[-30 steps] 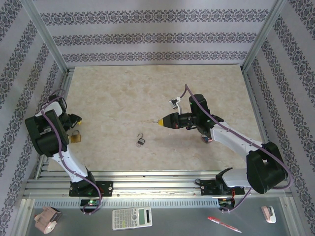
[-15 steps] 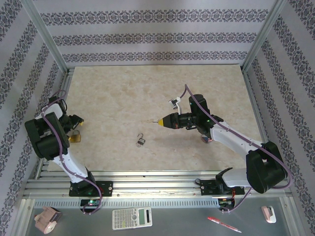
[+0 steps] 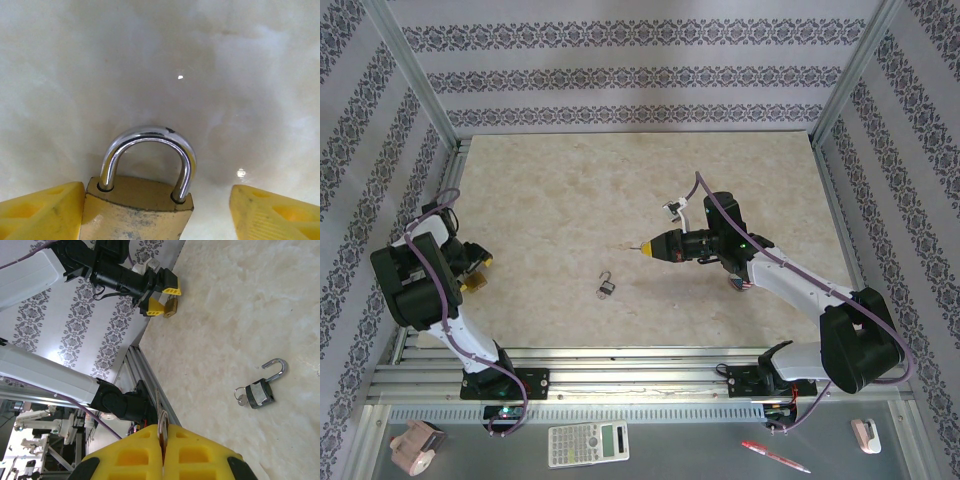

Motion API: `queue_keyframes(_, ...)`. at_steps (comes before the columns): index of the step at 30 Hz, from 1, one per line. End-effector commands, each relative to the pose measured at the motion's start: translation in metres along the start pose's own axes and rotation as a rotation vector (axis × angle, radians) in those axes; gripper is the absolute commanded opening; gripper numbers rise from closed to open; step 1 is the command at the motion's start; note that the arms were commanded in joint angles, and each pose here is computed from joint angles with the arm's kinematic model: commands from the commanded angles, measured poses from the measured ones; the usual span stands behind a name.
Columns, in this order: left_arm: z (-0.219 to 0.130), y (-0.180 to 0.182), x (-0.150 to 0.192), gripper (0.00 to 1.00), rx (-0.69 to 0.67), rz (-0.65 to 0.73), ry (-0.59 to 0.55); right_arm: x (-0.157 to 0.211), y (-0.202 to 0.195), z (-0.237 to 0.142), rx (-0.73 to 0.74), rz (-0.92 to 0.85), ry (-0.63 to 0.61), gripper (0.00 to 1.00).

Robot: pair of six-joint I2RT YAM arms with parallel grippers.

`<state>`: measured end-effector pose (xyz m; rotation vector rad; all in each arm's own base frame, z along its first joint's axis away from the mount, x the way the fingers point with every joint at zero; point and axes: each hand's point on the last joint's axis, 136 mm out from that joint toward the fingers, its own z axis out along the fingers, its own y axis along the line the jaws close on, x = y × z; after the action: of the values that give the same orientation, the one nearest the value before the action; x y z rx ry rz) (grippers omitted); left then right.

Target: Unlock with the key

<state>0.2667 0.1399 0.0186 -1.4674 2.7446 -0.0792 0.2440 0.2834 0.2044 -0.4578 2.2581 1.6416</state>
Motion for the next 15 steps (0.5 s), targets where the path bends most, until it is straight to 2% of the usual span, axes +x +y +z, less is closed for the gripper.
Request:
queue_keyframes(1,0.009,0.011,0.009,0.71,-0.049,0.016,0.045,-0.005,0.013,-0.004,-0.016,-0.046,-0.018,0.06)
queue_keyframes(9,0.014,0.015,0.015,0.54,-0.064,0.005,0.067,-0.006,0.012,-0.004,-0.013,-0.048,-0.022,0.06)
queue_keyframes(13,0.014,0.009,0.018,0.37,-0.02,-0.002,0.064,-0.008,0.013,-0.003,-0.018,-0.045,-0.02,0.06)
queue_keyframes(15,0.013,0.004,0.02,0.34,0.018,-0.009,0.064,-0.009,0.015,-0.003,-0.019,-0.048,-0.022,0.06)
